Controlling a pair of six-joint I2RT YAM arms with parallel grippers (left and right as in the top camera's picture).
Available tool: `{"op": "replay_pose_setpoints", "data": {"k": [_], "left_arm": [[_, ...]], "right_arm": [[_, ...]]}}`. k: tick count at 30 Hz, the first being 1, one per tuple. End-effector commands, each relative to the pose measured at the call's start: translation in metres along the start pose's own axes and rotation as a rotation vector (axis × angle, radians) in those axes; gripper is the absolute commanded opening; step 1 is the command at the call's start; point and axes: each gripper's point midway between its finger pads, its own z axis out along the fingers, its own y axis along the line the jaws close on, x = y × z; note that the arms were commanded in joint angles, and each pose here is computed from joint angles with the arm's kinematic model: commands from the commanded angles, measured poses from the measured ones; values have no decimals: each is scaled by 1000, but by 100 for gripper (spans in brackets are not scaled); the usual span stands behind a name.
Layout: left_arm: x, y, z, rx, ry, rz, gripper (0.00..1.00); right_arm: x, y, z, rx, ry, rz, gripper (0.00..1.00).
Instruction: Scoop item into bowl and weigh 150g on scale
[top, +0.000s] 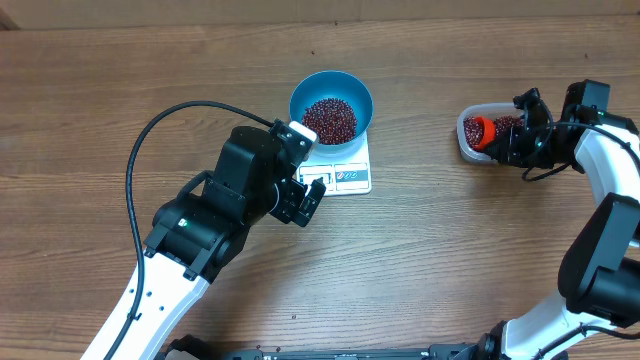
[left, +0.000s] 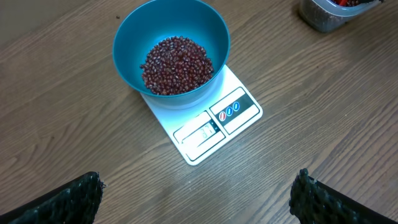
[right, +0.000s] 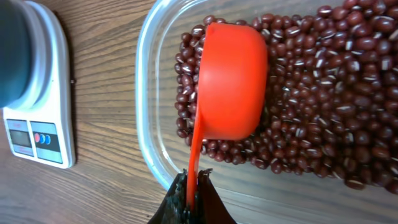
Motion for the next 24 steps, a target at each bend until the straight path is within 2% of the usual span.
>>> {"op": "replay_pose_setpoints", "data": {"k": [1,9,24], "left_arm": [[-8,4,-6,-15,-24,-16,100],[-8,4,-6,-15,-24,-16,100],[-8,4,-6,-15,-24,-16,100]], "right_arm": [[7,5,8,-67,19,31,4],[9,3,10,-73,23,47,3],[9,-10,8,-195,-17,146,4]]}}
